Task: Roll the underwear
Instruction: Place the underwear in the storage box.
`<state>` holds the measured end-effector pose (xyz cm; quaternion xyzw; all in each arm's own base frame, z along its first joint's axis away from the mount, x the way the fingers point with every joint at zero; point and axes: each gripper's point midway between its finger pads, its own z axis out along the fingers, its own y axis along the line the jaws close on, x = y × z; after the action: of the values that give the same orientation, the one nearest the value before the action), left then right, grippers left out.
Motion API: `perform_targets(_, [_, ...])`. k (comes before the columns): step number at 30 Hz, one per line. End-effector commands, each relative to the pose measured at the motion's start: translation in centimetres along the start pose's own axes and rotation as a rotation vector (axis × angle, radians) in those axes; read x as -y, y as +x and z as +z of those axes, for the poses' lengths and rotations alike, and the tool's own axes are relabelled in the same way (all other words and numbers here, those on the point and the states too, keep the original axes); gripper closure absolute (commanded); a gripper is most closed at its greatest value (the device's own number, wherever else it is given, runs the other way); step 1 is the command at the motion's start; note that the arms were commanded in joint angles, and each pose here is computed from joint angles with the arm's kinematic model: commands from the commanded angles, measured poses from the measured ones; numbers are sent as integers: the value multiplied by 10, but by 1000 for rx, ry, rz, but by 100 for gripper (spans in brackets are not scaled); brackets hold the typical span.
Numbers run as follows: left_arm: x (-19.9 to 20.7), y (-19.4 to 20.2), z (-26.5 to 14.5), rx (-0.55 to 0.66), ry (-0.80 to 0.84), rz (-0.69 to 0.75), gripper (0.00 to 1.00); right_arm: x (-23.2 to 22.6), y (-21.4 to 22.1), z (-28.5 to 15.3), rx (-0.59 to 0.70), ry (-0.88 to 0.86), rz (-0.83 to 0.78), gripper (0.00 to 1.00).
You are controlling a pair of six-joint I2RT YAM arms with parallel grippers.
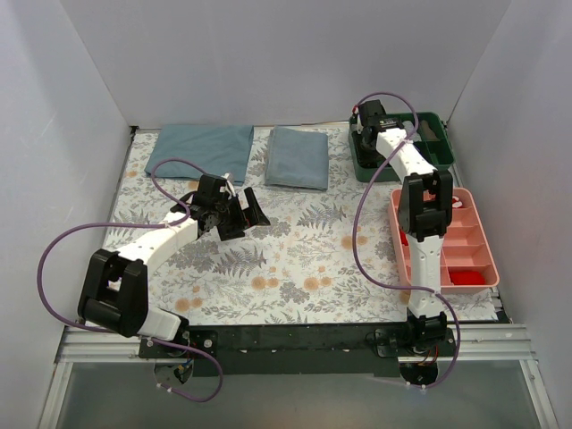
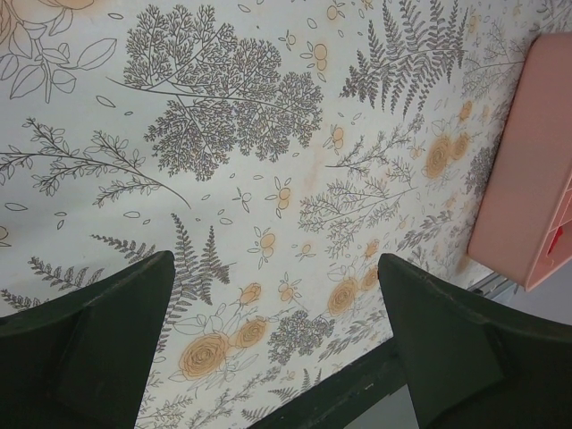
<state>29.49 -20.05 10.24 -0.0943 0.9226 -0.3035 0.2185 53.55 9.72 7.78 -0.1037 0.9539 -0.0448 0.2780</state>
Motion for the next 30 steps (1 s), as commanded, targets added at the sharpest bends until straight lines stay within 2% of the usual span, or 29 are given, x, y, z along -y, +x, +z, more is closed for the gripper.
perform_targets(1, [-3, -2, -3, 10, -9, 5, 2, -8, 29, -5, -105, -30, 17, 99])
perform_targets(9, [-2, -1, -3, 4, -7, -1, 2, -3, 11, -40, -62, -32, 20, 99])
perform_targets(14, [-2, 1, -3, -1, -3, -2, 2, -3, 13, -52, -104, -54, -16, 99])
perform_targets(24, [-3, 4, -2, -19, -4, 4, 2, -20, 63, -17, -308, -129, -47, 99])
perform_targets(30, [-6, 6, 0, -27, -9, -2, 2, -26, 78, -8, -360, -157, -53, 99])
